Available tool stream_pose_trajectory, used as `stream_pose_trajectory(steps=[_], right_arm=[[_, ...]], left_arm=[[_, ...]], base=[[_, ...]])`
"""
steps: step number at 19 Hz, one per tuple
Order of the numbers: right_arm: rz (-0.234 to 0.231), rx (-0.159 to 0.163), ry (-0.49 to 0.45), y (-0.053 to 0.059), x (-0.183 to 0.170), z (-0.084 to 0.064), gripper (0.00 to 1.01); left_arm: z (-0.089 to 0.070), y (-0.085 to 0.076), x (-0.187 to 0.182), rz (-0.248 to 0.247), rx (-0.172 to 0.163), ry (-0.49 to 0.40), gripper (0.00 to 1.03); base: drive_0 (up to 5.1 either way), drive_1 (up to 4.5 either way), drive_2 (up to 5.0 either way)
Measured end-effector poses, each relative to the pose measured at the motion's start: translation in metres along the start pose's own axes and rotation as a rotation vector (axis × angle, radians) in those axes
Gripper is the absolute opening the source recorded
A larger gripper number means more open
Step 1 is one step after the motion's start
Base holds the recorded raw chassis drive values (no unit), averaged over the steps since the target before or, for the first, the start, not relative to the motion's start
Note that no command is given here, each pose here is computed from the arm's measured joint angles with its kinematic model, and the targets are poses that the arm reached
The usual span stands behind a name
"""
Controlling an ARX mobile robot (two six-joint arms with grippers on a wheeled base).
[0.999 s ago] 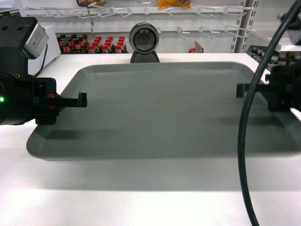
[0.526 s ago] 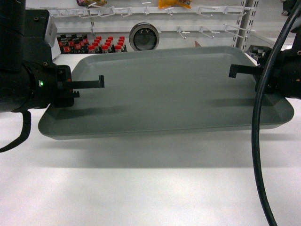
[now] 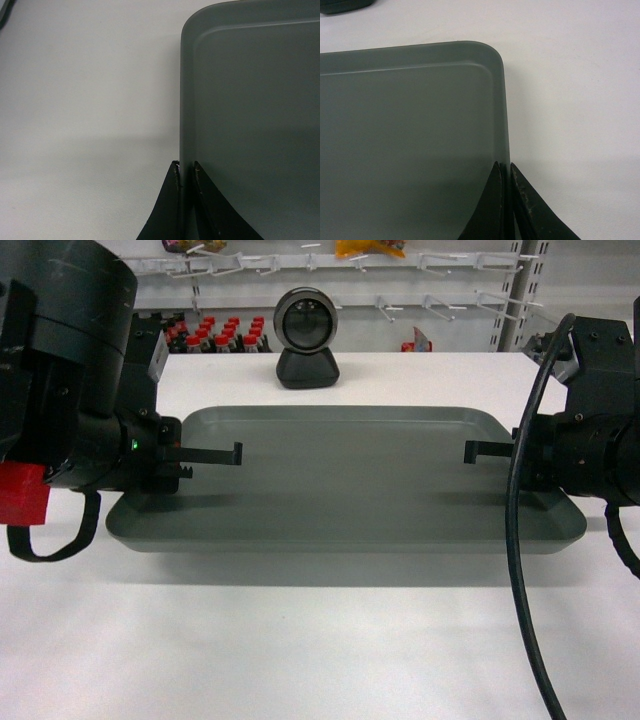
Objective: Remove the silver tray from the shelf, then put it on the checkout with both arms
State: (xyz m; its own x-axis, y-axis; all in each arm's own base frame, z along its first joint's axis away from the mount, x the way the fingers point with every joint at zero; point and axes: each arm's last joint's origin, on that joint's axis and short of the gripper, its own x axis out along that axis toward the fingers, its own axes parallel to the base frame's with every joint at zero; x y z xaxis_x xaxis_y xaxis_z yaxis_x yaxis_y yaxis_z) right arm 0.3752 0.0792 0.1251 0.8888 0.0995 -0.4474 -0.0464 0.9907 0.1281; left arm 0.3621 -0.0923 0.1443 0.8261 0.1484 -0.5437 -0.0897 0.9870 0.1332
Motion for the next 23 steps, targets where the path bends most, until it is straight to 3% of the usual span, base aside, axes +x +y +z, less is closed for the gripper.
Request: stream_pose_trajectory(steps=[3, 5, 10, 13, 14, 15, 17, 20, 23], right_arm=[[-0.006, -0.035, -0.011, 0.001, 0.009, 0.000, 0.02], [-0.007, -0.081, -0.005, 0.001, 0.019, -0.006, 0.02], [-0.008, -0.161, -0.021, 0.004, 0.029, -0.011, 0.02], [-0.013, -0.185, -0.015, 0.005, 0.031, -0.014, 0.02], [-0.004, -0.194, -0.015, 0.006, 0.031, -0.014, 0.06], [-0.001, -0.225, -0.006, 0.009, 0.031, -0.016, 0.16], [0.008, -0.255, -0.009, 0.013, 0.031, -0.019, 0.32], [0.011, -0.272, -0.016, 0.015, 0.031, -0.019, 0.57], [0.012, -0.271, -0.021, 0.016, 0.031, -0.019, 0.84]], left_arm=[[-0.004, -0.006, 0.009, 0.027, 0.027, 0.028, 0.03], [-0.007, -0.010, 0.012, 0.053, 0.041, 0.034, 0.03], [-0.012, -0.018, 0.016, 0.091, 0.096, 0.022, 0.03], [-0.015, -0.020, 0.017, 0.094, 0.123, 0.025, 0.05], [-0.016, -0.020, 0.016, 0.111, 0.160, 0.033, 0.17], [-0.017, -0.020, 0.016, 0.126, 0.179, 0.034, 0.25], [-0.016, -0.021, 0.016, 0.130, 0.210, 0.019, 0.42], [-0.015, -0.021, 0.016, 0.132, 0.228, 0.011, 0.65], [-0.014, -0.023, 0.015, 0.127, 0.223, -0.003, 0.91]], base=[[0.0, 0.00, 0.0], [0.0, 0.00, 0.0], [0.0, 0.00, 0.0], [0.0, 0.00, 0.0], [0.0, 0.00, 0.0], [0.0, 0.00, 0.0], [0.0, 0.00, 0.0], [0.0, 0.00, 0.0], [0.0, 0.00, 0.0]])
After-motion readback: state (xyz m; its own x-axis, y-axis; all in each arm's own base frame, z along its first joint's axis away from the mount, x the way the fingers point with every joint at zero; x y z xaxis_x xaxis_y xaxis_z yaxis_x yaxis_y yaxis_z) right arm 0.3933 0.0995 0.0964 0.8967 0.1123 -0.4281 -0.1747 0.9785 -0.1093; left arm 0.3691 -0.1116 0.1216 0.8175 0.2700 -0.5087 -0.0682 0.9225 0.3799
